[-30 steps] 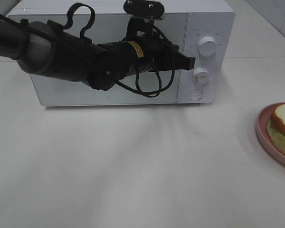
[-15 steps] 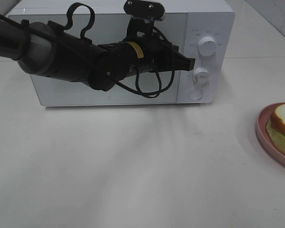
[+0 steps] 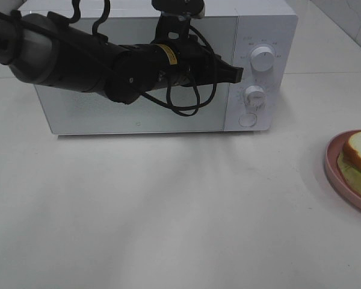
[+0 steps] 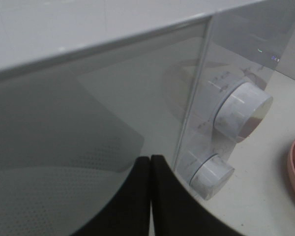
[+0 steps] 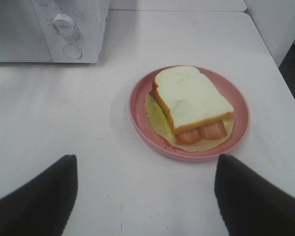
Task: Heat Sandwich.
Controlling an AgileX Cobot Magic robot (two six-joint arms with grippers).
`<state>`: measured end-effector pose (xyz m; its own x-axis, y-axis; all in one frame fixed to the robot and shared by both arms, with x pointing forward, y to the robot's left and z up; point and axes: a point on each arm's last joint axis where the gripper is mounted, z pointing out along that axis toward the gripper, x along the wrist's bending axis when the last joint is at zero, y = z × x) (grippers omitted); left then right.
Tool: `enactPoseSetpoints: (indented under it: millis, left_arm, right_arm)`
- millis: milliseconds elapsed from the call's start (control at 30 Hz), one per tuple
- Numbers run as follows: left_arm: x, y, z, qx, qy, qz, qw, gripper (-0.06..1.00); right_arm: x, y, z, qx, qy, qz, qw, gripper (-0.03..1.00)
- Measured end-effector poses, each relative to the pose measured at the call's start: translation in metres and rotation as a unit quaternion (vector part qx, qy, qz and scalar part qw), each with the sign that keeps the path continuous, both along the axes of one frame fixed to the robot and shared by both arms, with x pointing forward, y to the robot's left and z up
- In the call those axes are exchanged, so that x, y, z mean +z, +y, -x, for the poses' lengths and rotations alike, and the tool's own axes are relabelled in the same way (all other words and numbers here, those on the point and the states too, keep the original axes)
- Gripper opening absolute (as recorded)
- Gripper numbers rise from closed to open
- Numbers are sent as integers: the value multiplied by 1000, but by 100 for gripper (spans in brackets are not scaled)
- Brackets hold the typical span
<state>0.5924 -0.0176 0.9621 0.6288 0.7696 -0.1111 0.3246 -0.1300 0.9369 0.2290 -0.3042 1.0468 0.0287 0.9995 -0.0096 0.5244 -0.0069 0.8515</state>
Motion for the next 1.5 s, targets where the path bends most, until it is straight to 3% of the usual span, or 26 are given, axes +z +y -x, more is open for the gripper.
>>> enactPoseSetpoints:
  millis: [300, 500, 633, 800, 933, 967, 1067, 1133, 1167, 1200, 1267, 1300, 1367, 1400, 1433, 1467, 1500]
  left_arm:
    - [20, -8, 12, -8, 6, 7, 1000, 0]
    - [28, -22, 32, -39, 8, -10, 999, 0]
    - [24, -34, 54, -70, 49, -52, 995, 0]
    - [23, -36, 64, -82, 75, -79, 991, 0]
    - [34, -28, 80, -95, 127, -130, 979, 0]
    - [34, -28, 80, -95, 127, -130, 979, 0]
    - [36, -20, 87, -99, 163, -165, 968, 0]
    - [37, -12, 94, -103, 200, -201, 953, 1]
    - [37, -12, 94, -103, 200, -201, 953, 1]
    - [38, -9, 97, -104, 210, -211, 949, 3]
    - [45, -3, 102, -106, 227, -228, 941, 21]
    - [45, -3, 102, -106, 227, -228, 941, 21]
    - [51, 2, 107, -107, 239, -239, 935, 46]
    - [53, 6, 110, -109, 251, -252, 928, 72]
    - [54, 8, 112, -109, 259, -260, 924, 83]
    - [54, 8, 112, -109, 259, -260, 924, 83]
    - [54, 10, 114, -110, 267, -269, 919, 89]
  right_arm:
    - [0, 0, 0, 0, 0, 0, 1000, 75]
    - [0, 0, 0, 0, 0, 0, 1000, 75]
    - [0, 0, 0, 0, 0, 0, 1000, 75]
    - [0, 0, 0, 0, 0, 0, 1000, 75]
    - [0, 0, 0, 0, 0, 0, 1000, 75]
    - [0, 0, 0, 0, 0, 0, 1000, 75]
    - [0, 0, 0, 0, 0, 0, 1000, 75]
    - [0, 0, 0, 0, 0, 0, 1000, 75]
    - [0, 0, 0, 0, 0, 0, 1000, 75]
    - [0, 0, 0, 0, 0, 0, 1000, 75]
    - [0, 0, 0, 0, 0, 0, 1000, 75]
    - [0, 0, 0, 0, 0, 0, 1000, 75]
    - [0, 0, 0, 0, 0, 0, 1000, 75]
    - [0, 0, 0, 0, 0, 0, 1000, 75]
    - [0, 0, 0, 0, 0, 0, 1000, 75]
    - [0, 0, 0, 0, 0, 0, 1000, 75]
    - [0, 0, 0, 0, 0, 0, 1000, 75]
